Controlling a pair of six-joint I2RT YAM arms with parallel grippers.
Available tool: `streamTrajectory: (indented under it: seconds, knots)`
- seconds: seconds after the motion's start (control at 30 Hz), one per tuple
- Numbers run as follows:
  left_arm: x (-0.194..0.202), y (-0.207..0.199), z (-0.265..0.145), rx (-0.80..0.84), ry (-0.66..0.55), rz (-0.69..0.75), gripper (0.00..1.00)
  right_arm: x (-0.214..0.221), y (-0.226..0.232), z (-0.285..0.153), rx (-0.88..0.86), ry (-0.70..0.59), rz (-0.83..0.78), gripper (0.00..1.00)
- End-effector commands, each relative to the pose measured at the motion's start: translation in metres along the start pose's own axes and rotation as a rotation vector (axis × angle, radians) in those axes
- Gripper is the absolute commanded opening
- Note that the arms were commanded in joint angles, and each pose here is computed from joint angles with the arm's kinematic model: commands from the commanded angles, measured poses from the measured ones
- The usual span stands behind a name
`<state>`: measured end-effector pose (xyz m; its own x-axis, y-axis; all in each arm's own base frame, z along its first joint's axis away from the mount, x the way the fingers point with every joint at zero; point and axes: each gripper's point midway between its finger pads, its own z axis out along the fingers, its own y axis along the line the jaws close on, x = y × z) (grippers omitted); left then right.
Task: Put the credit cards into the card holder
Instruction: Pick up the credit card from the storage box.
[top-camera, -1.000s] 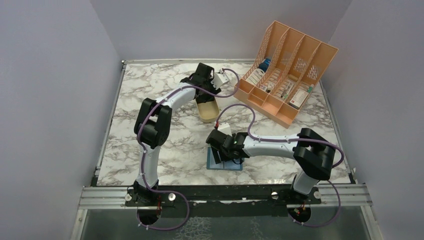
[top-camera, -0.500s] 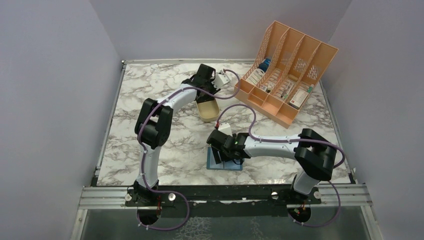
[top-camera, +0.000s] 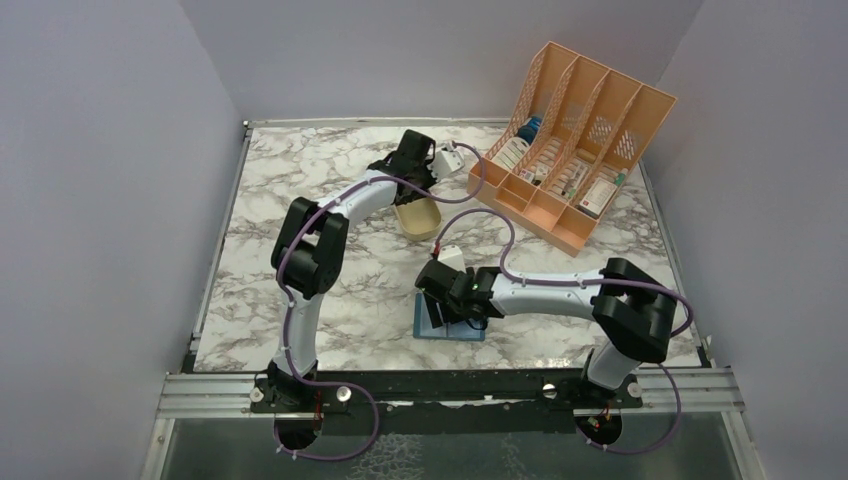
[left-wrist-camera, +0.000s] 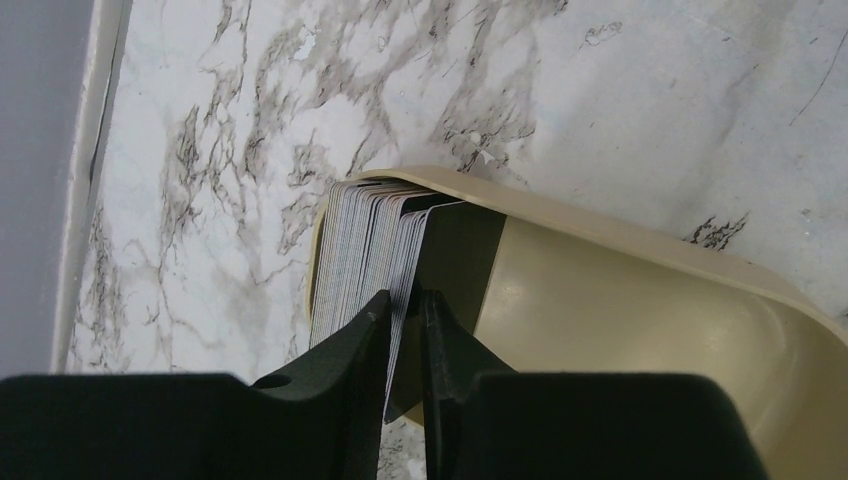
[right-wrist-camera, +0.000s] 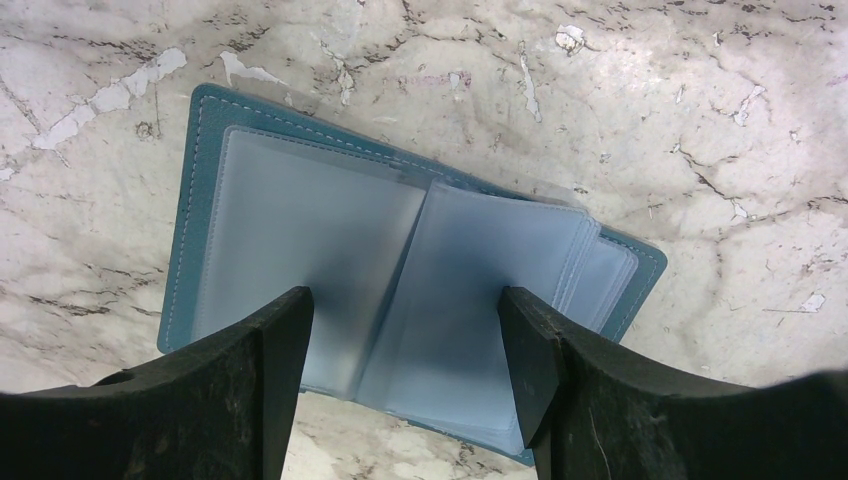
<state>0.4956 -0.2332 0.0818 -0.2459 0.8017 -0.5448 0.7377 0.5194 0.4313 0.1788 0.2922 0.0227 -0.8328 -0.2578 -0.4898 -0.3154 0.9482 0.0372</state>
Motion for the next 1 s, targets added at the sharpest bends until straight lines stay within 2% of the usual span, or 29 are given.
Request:
streamTrajectory:
  seconds: [0.0,0.1,0.23,0.67,0.8,0.97]
  knots:
    - [-0.002,0.005,-0.005,-0.029,0.001,0.023,0.16,0.023,-0.016,0.008,0.051,0.053,-0.009,0.69]
    - [-0.001,0.007,-0.007,-0.042,0.008,0.029,0.12,0.023,-0.017,0.007,0.047,0.051,-0.008,0.69]
    - [-0.004,0.008,-0.012,-0.047,0.001,0.031,0.01,0.023,-0.016,0.007,0.041,0.049,-0.006,0.69]
    - [-0.053,0.02,-0.059,-0.045,-0.134,-0.142,0.0,0.011,-0.004,-0.008,-0.047,0.002,0.006,0.69]
    - [-0.057,0.023,-0.067,-0.051,-0.142,-0.166,0.0,0.01,-0.004,-0.009,-0.062,-0.009,0.003,0.7]
    - [-0.063,0.028,-0.088,-0.072,-0.161,-0.269,0.0,0.006,-0.003,-0.013,-0.092,-0.027,0.009,0.7]
